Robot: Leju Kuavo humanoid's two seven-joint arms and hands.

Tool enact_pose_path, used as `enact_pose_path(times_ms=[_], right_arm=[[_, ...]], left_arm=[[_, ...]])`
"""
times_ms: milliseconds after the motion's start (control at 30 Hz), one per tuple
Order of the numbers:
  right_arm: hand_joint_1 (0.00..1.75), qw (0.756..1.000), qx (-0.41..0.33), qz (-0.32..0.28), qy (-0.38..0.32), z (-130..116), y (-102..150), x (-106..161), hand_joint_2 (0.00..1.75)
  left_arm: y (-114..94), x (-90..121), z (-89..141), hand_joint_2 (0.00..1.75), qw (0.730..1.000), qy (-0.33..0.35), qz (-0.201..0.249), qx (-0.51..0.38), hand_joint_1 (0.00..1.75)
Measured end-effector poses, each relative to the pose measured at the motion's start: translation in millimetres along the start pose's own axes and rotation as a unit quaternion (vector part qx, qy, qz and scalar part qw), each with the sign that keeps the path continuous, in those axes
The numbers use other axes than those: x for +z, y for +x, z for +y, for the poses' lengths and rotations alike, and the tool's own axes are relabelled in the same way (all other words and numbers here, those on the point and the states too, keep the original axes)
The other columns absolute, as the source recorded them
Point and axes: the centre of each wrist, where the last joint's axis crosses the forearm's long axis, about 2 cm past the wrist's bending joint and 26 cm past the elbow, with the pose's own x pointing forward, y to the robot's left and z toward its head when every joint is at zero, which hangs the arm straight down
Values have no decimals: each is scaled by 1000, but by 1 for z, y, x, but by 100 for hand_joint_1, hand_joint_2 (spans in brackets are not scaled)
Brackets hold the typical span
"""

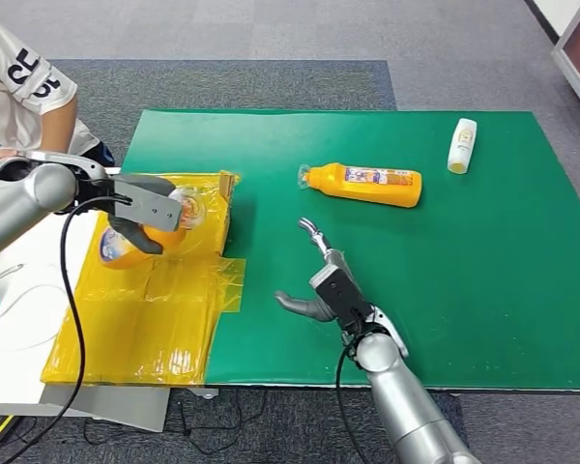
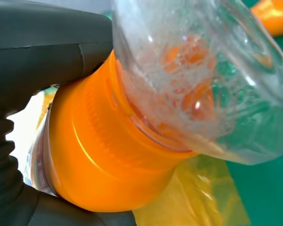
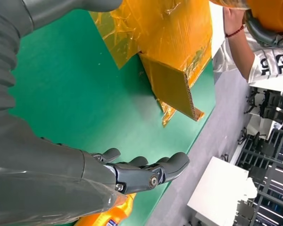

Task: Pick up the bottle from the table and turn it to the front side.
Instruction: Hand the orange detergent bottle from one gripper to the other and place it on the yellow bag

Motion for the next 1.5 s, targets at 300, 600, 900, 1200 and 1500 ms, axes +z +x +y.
enact_pose_path(times_ms=[300,600,900,1200,1500], right_arm=[[0,1000,2,-15,-28,-5,6,-4,175],[0,998,-3,-24,-65,-13,11,7,175],[0,996,-6,-19,-82,-14,10,21,175],[0,996,1,-14,-83,-15,15,25,175],[0,997,10,-11,-78,-19,20,23,175]], left_arm=[[6,-15,-8,175,999,16,9,-43,175],[12,-50,-29,175,999,-19,11,-44,175],[16,-70,-40,175,999,-29,20,-41,175],[30,-89,-42,175,998,-14,20,-56,175],[43,-106,-50,175,998,-4,18,-56,22]])
